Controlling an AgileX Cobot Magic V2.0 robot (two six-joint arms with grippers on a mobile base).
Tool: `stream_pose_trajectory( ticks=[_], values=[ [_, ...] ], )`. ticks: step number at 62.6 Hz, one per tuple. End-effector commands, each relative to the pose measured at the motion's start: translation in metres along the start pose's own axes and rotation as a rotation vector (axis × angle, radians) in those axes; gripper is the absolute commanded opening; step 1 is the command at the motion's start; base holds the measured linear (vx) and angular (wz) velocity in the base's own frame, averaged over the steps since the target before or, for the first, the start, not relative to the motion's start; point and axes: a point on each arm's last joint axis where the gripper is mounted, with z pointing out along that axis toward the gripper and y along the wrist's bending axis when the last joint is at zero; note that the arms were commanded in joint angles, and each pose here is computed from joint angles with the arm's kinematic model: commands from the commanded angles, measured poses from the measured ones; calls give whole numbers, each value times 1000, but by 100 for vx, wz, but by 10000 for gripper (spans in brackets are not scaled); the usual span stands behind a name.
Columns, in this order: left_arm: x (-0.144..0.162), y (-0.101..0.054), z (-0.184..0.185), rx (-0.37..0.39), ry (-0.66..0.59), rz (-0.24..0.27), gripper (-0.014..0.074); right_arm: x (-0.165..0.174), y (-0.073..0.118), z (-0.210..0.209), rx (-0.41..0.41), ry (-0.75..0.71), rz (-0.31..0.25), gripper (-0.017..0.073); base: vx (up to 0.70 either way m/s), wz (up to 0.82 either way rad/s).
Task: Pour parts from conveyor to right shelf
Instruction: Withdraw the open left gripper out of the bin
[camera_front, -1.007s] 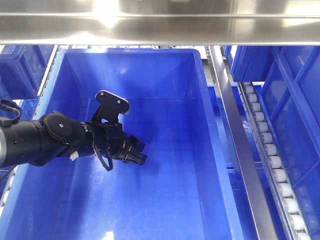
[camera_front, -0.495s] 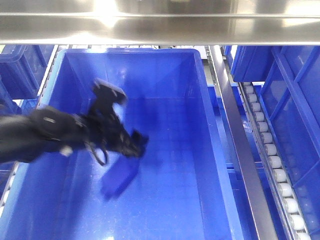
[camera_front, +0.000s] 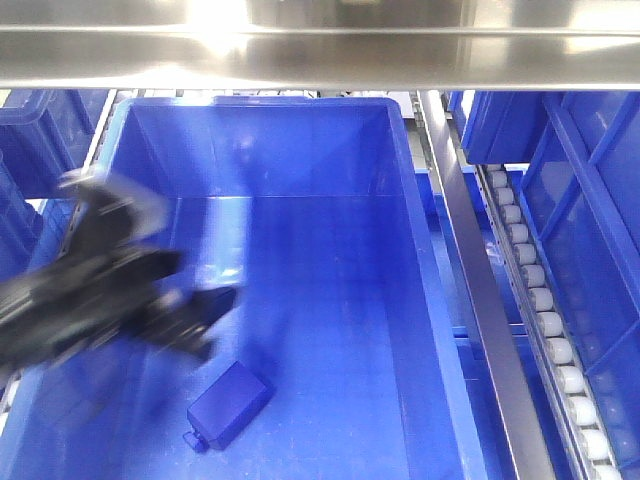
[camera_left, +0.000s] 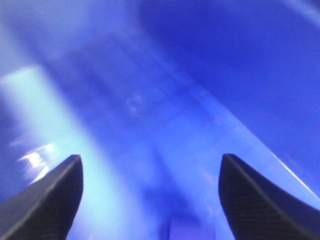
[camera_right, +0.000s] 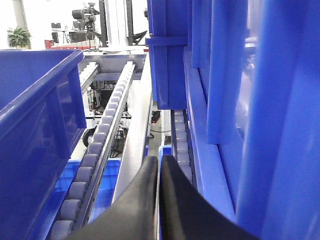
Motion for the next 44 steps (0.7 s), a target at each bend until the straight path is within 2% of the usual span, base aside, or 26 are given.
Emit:
stream_pose_trajectory(
  ticks=[1, 13, 20, 31, 35, 38, 44],
  values=[
    [-5, 0, -29, -42, -120, -31, 533, -1, -1, 2, 6, -45, -13, -9, 0, 0],
    [10, -10, -76, -23, -251, -13, 513, -1, -1, 2, 6, -45, -13, -9, 0, 0],
    [22, -17, -99, 17, -317, 5, 483, -1, -1, 2, 6, -45, -13, -9, 0, 0],
    [38, -30, -126, 90, -390, 69, 437, -1, -1, 2, 6, -45, -13, -9, 0, 0],
    [43, -31, -134, 85, -424, 65, 411, -1, -1, 2, 6, -45, -13, -9, 0, 0],
    [46, -31, -139, 78, -446, 42, 381, -1, -1, 2, 6, -45, -13, -9, 0, 0],
    [52, -30, -144, 65, -456, 2, 272, -1, -1, 2, 6, -45, -13, -9, 0, 0]
  ],
)
